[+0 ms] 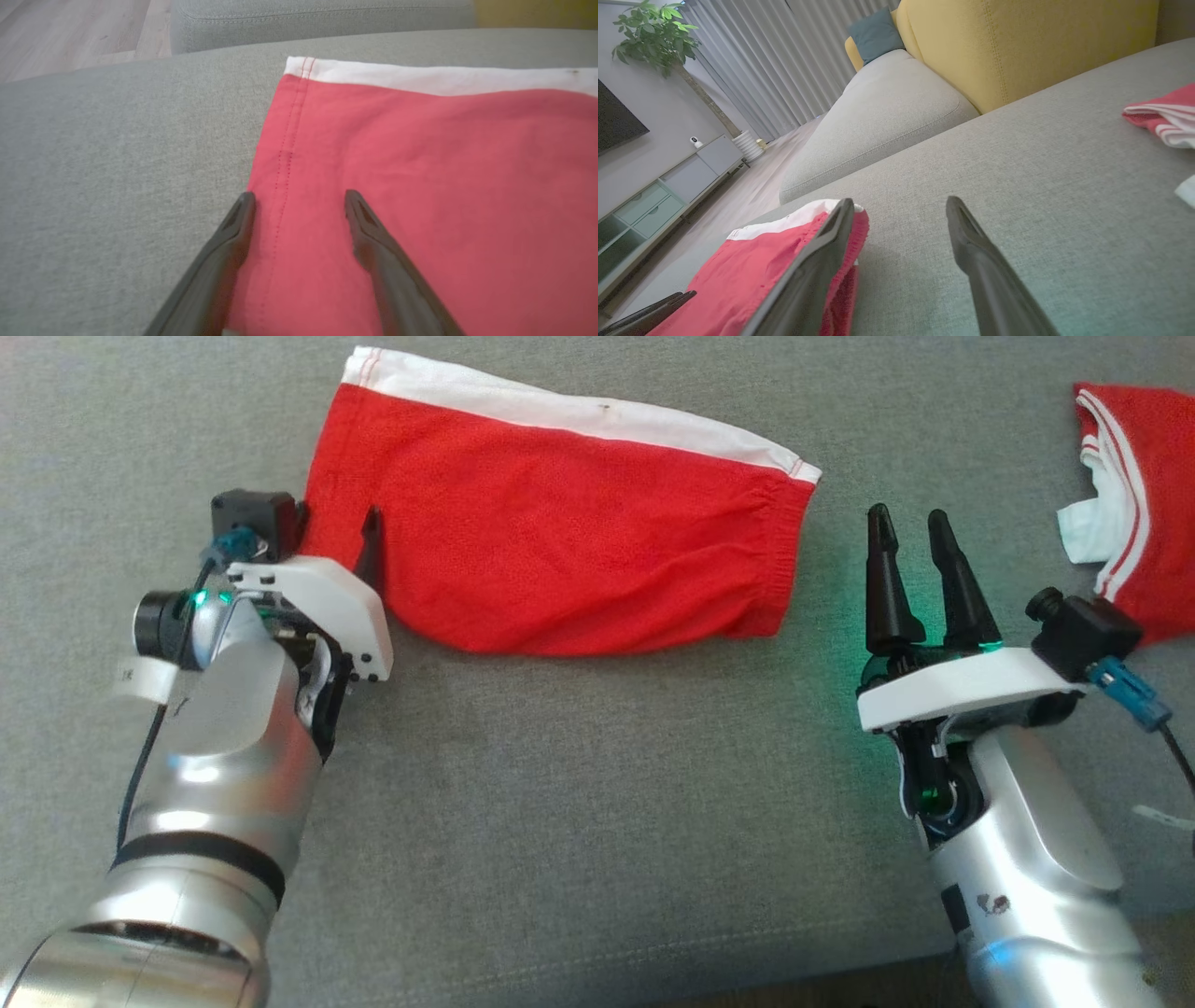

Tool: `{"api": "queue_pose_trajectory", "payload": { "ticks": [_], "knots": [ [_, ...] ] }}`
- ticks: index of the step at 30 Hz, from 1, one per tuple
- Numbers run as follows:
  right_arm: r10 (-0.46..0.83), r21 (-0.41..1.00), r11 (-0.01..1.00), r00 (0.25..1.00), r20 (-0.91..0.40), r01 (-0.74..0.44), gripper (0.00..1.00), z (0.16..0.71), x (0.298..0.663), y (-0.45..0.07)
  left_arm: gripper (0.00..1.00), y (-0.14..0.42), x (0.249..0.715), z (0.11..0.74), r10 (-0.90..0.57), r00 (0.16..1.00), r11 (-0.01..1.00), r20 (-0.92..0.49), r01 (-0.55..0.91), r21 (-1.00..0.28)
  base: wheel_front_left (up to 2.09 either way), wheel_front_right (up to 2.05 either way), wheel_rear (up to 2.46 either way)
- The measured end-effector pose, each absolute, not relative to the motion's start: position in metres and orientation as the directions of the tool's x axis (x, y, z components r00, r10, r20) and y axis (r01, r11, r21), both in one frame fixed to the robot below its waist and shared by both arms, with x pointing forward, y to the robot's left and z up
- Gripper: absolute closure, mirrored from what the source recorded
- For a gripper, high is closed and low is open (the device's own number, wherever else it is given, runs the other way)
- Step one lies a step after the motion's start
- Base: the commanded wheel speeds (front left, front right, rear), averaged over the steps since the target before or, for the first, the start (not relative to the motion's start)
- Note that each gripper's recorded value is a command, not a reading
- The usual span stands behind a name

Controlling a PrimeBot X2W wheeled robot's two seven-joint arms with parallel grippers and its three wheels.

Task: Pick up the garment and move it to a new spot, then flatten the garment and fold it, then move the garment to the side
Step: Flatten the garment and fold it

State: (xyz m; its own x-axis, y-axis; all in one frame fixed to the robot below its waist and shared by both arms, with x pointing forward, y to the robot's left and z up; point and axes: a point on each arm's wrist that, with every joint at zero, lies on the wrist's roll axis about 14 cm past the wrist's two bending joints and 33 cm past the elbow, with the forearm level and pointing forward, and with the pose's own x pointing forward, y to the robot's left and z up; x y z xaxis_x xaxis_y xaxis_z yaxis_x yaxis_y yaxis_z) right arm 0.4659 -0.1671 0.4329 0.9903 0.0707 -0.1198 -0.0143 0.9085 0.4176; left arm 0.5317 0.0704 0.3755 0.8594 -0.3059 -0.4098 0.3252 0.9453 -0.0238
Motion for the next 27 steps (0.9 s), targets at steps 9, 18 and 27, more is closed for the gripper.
{"api": "queue_pose_trajectory", "payload": {
  "ticks": [9,18,27],
  "knots": [
    [0.053,0.405,0.914,0.991,-0.119,0.0,0.0,0.433,0.464,-0.175,0.0,0.069,0.53,0.363,-0.289,0.853,0.948,-0.435,0.318,-0.006,0.0,0.0,0.0],
    [0.047,0.407,0.913,0.993,-0.107,0.0,0.0,0.439,0.462,-0.176,1.0,0.072,0.527,0.365,-0.275,0.856,0.95,-0.438,0.311,0.011,0.0,0.0,0.0],
    [0.045,0.421,0.907,0.993,-0.109,0.006,0.0,0.442,0.443,-0.174,1.0,0.08,0.494,0.372,-0.233,0.875,0.967,-0.425,0.256,-0.001,0.0,0.0,0.0]
  ]
}}
